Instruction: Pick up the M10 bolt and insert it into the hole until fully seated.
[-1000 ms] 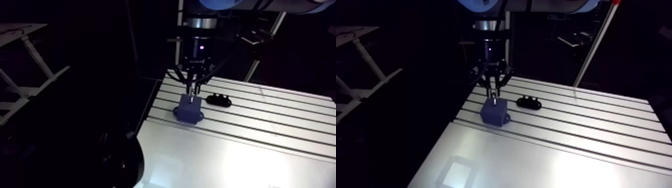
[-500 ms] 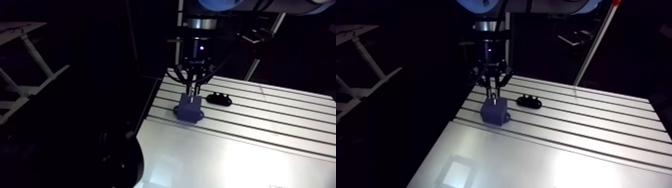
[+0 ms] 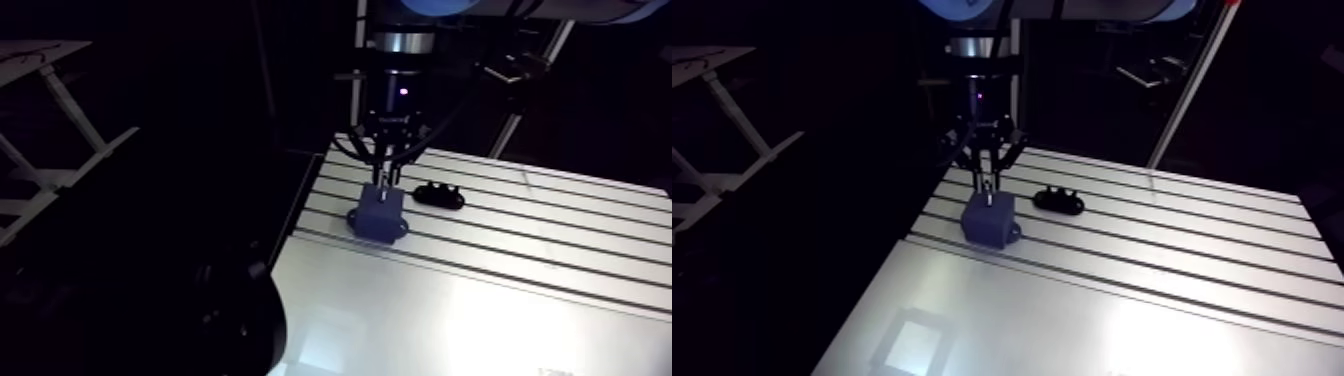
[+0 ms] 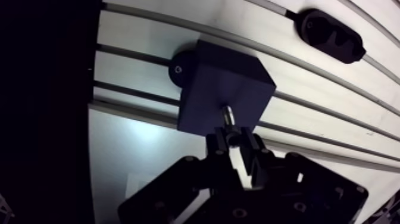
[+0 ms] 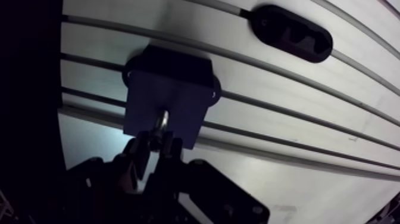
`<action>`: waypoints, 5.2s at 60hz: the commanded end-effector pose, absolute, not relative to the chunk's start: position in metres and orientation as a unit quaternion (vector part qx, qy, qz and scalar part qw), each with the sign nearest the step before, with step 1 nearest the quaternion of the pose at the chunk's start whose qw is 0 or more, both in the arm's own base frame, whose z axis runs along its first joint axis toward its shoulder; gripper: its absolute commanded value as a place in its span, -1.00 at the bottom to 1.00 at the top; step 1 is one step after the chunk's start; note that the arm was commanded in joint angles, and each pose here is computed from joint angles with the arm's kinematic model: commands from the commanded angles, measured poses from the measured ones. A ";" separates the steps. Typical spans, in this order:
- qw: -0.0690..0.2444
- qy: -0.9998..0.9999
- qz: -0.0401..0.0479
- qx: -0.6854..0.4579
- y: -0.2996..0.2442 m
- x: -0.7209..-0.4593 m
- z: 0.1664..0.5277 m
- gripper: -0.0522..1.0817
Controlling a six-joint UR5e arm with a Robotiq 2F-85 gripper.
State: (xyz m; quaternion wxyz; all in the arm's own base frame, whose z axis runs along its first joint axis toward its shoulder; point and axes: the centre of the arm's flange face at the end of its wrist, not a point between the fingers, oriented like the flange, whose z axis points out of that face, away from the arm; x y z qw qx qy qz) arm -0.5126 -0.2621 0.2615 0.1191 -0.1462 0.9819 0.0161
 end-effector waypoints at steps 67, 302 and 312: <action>0.120 0.982 0.016 -0.146 -0.262 -0.512 0.260 0.99; 0.031 0.999 0.020 -0.015 -0.113 -0.542 0.491 -0.90; 0.026 0.999 0.020 -0.015 -0.113 -0.543 0.488 -0.90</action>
